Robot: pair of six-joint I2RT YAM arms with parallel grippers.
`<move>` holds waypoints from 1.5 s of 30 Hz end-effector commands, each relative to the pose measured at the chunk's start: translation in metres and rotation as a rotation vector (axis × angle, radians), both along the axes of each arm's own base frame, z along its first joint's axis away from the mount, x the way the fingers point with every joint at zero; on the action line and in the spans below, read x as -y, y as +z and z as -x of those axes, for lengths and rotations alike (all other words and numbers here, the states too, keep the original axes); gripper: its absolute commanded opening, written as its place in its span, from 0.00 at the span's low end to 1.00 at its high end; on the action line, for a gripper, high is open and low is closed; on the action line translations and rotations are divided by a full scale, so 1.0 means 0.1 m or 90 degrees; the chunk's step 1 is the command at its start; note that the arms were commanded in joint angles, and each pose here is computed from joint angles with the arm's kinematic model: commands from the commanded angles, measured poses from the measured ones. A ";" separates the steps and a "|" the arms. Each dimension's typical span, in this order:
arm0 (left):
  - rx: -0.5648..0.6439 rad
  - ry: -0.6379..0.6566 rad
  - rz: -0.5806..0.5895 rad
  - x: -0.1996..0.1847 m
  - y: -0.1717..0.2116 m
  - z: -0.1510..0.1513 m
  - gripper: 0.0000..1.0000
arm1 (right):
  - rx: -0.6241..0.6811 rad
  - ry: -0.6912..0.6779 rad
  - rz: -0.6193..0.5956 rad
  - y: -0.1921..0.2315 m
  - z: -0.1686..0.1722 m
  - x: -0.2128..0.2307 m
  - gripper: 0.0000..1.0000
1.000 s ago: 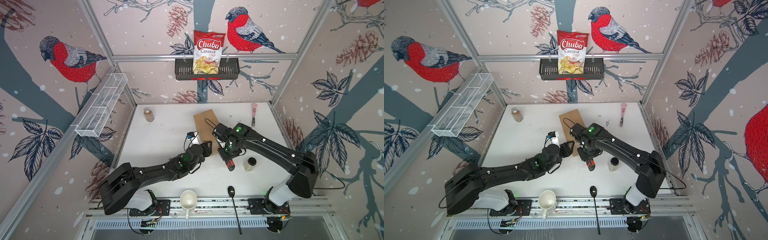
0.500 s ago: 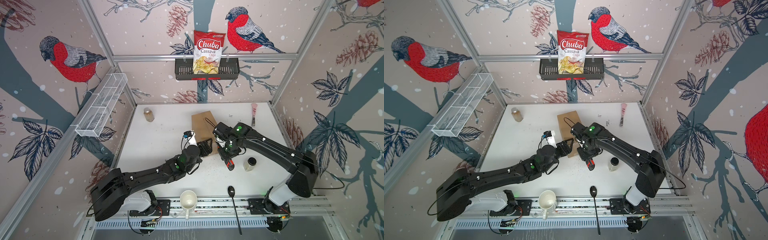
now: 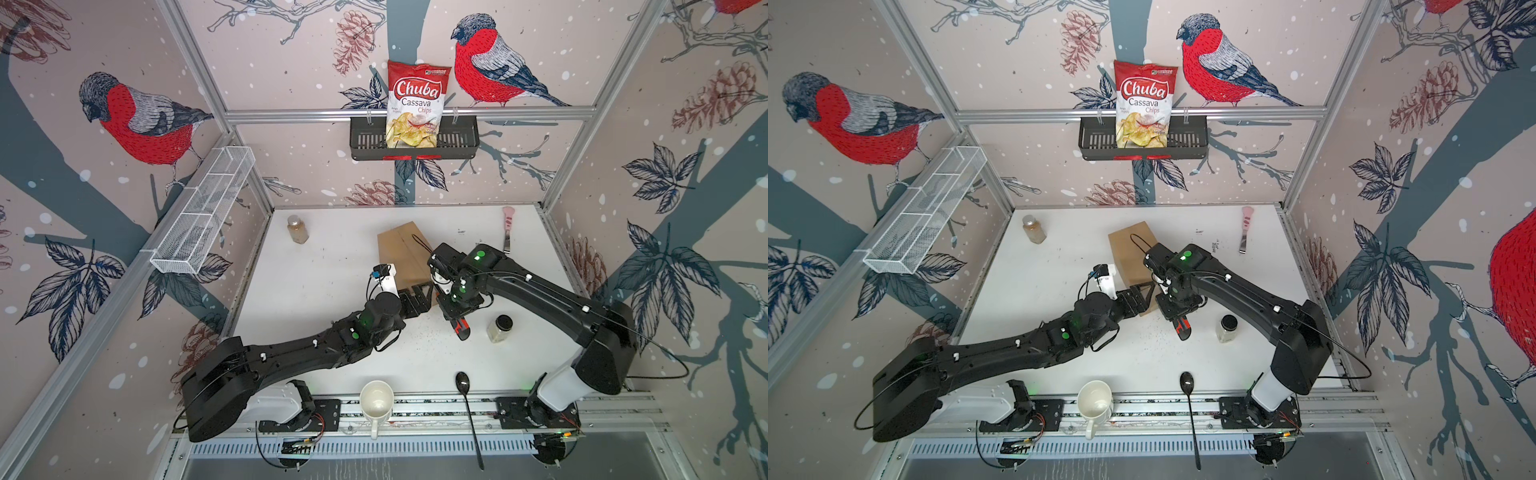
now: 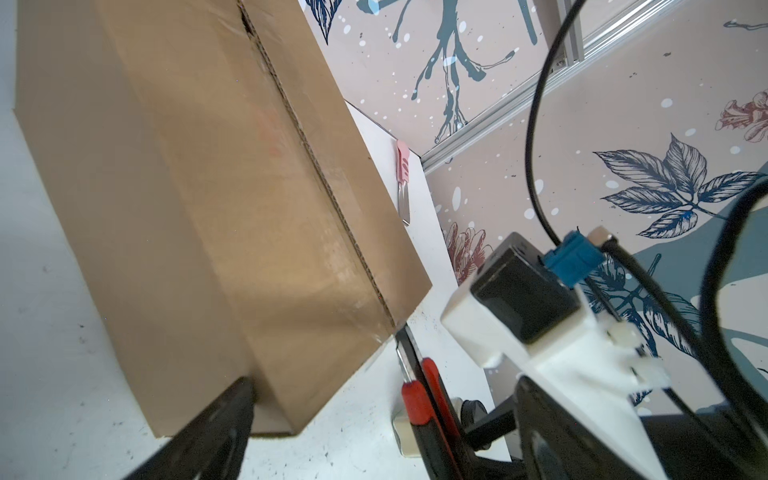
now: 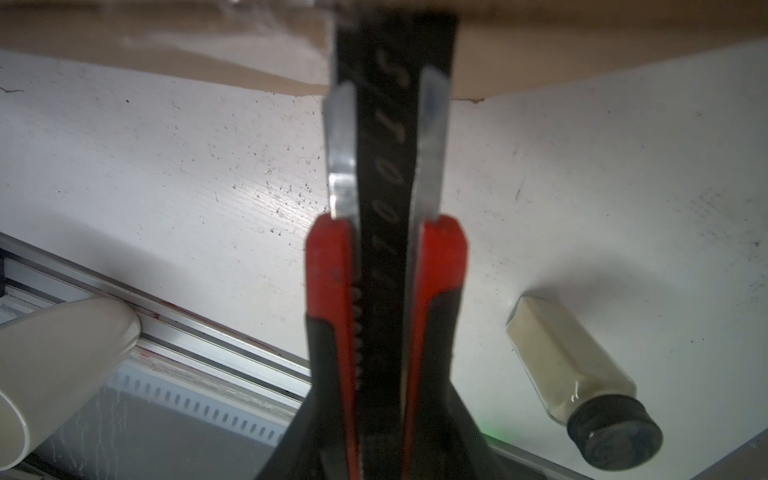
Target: Unpack the express box
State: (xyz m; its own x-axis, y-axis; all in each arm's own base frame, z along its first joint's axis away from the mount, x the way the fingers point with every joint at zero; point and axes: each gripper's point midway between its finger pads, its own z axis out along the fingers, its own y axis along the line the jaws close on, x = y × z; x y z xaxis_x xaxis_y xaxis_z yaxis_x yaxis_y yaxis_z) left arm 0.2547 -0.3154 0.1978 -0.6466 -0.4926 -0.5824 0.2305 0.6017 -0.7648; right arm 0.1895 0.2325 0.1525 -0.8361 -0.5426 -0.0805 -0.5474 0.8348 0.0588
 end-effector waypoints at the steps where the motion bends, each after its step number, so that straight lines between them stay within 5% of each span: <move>1: -0.018 -0.028 0.015 0.10 0.02 0.05 0.95 | -0.001 0.020 -0.016 0.01 0.00 -0.05 0.04; 8: -0.041 -0.008 -0.031 0.10 -0.14 -0.01 0.73 | 0.005 0.021 -0.013 0.05 -0.01 -0.05 0.04; 45: -0.051 0.104 -0.106 0.00 -0.35 -0.28 0.71 | -0.012 0.028 0.002 0.02 0.09 -0.03 0.04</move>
